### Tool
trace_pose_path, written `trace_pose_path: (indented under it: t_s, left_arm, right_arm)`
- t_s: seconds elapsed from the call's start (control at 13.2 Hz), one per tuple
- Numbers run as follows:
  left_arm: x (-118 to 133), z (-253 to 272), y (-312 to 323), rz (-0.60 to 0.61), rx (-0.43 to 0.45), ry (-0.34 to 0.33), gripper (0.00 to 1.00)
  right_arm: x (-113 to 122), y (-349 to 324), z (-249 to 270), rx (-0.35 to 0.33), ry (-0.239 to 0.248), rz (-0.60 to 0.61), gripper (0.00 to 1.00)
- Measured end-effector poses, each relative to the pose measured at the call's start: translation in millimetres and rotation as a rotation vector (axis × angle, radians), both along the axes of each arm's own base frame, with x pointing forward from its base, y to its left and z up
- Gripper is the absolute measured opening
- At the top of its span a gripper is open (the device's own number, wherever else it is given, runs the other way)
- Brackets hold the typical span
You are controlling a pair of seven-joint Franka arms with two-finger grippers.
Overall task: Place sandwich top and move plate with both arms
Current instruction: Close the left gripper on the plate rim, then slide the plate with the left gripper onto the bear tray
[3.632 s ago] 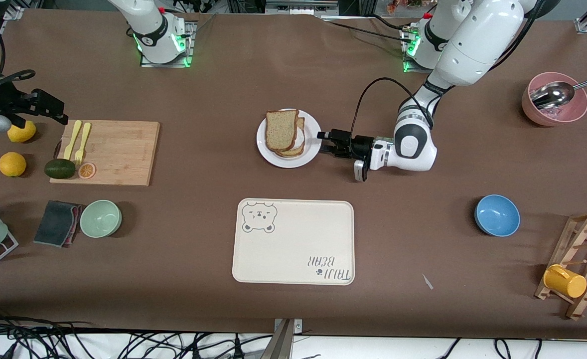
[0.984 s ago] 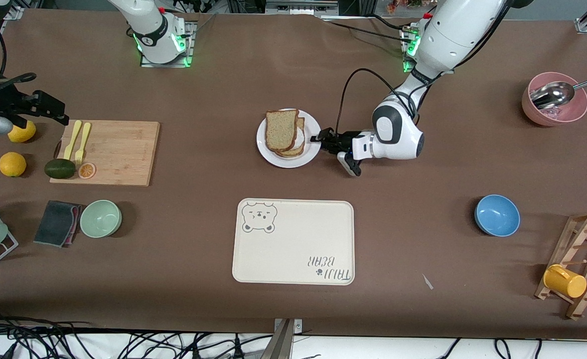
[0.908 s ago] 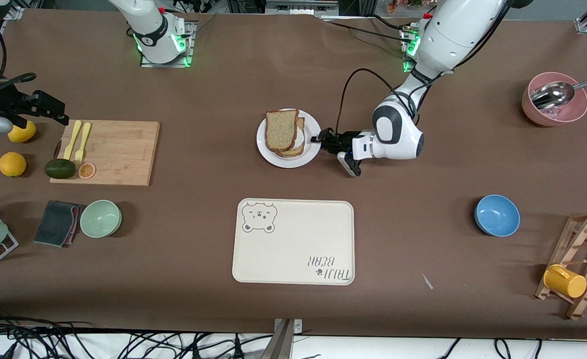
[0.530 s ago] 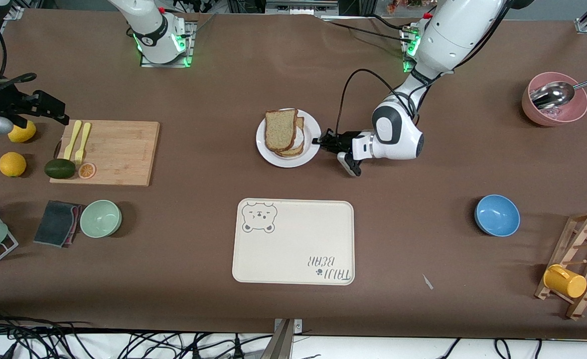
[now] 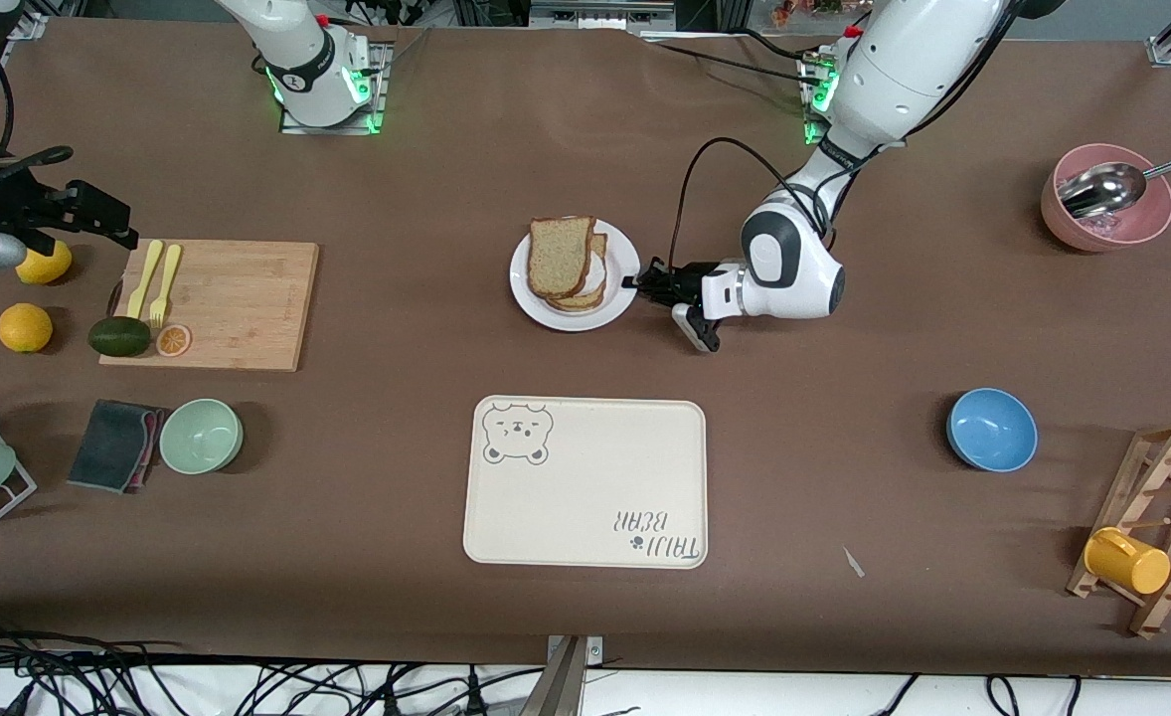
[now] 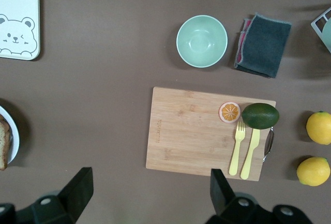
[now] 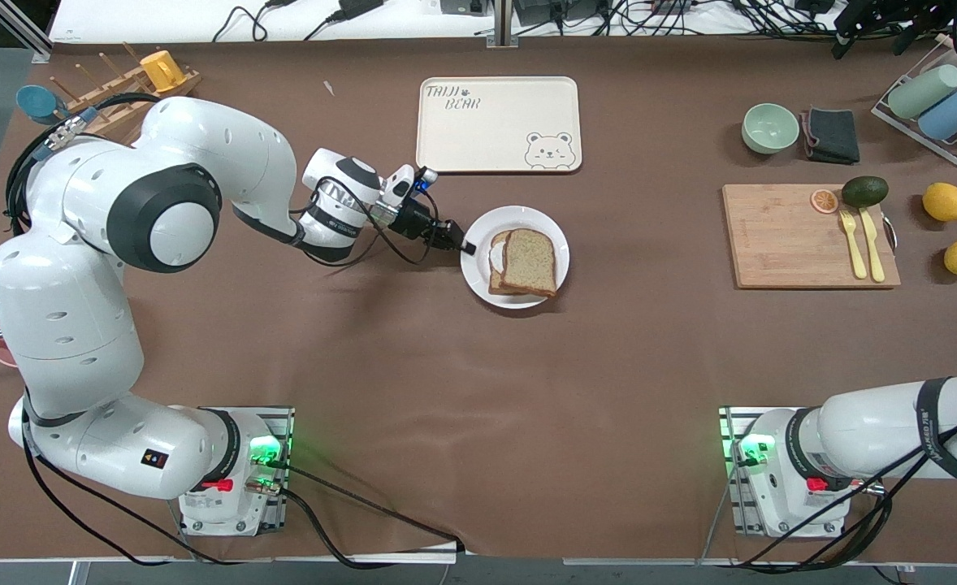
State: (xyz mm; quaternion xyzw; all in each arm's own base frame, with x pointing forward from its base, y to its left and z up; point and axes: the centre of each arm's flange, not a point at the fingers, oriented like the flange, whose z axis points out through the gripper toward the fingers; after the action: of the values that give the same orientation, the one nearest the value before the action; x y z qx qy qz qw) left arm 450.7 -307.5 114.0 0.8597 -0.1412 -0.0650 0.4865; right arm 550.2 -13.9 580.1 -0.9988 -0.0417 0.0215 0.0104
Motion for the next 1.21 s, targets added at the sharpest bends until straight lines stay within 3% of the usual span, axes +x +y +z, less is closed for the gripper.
trace_pose_path:
  t_s: [0.3, 0.76, 0.98, 1.21]
  left_arm:
    - [15, 5, 15, 0.036, -0.027, 0.019, 0.04]
    - [31, 18, 25, 0.076, -0.099, 0.108, 0.04]
    - [54, 33, 48, 0.117, -0.162, 0.133, 0.04]
    - [94, 63, 53, 0.197, -0.169, 0.162, 0.04]
  right_arm:
    - [0, 0, 0, 0.0, 0.0, -0.001, 1.0]
    - [0, -1, 0, 0.0, 0.001, -0.002, 1.0]
    - [0, -1, 0, 0.0, 0.001, -0.002, 1.0]
    - [0, -1, 0, 0.0, 0.001, -0.002, 1.0]
